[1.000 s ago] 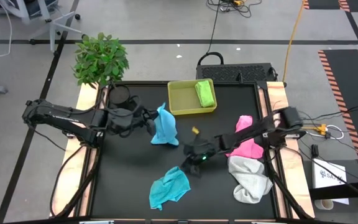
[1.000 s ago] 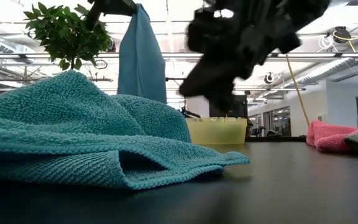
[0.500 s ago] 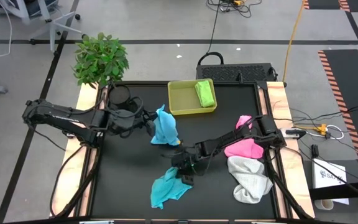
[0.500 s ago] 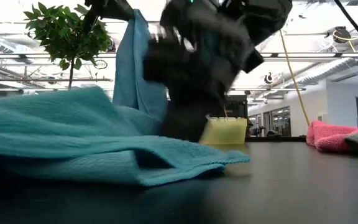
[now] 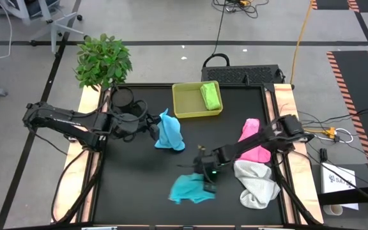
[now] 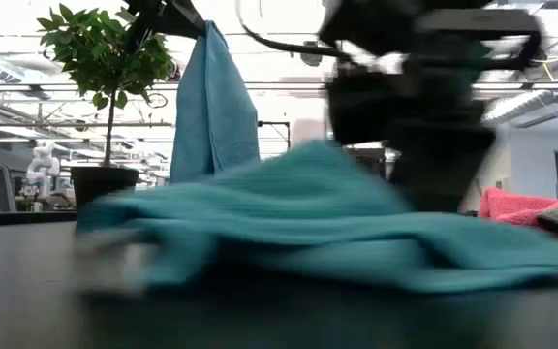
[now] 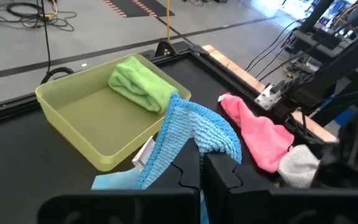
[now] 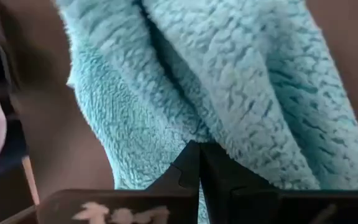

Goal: Fold microfiber towels
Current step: Fold the left blue microfiber cloth

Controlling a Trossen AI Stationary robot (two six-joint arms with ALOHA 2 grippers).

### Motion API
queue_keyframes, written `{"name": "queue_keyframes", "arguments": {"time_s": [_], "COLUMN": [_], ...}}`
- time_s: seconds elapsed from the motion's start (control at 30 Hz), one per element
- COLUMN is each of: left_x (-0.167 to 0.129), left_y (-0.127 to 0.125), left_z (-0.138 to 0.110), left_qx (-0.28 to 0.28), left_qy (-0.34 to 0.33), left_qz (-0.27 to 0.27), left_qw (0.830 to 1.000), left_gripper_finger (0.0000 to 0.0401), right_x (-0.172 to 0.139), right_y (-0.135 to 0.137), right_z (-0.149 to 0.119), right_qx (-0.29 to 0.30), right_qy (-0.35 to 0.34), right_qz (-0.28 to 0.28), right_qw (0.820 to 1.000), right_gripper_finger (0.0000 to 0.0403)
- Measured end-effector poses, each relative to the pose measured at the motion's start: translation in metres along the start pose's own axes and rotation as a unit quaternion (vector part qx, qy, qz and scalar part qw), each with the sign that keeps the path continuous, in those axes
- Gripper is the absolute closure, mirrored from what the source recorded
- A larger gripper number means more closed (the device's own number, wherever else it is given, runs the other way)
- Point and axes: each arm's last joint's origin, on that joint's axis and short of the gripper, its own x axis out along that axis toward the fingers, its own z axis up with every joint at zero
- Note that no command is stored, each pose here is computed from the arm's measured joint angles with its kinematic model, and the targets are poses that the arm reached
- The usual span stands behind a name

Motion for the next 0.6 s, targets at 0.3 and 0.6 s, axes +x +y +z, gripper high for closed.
{"name": "queue_keyframes", "arguments": {"time_s": [0.3, 0.6], "left_x": [0.0, 0.0], "left_y": [0.0, -0.002], "left_z": [0.0, 0.002], "left_qx": [-0.001, -0.011], "left_qy": [-0.001, -0.01], "left_qz": [-0.001, -0.009], "left_qw": [1.0, 1.0], "left_gripper_finger": [0.0401, 0.0401], "right_x": [-0.055, -0.113], "right_y": [-0.016, 0.0], "right_z": [-0.101, -0.126], "right_qx": [0.127, 0.119], "right_qy": [0.11, -0.032], "right_qz": [-0.053, 0.069], "right_qw": [0.984, 0.99], "right_gripper_finger": [0.0403, 0.0403]}}
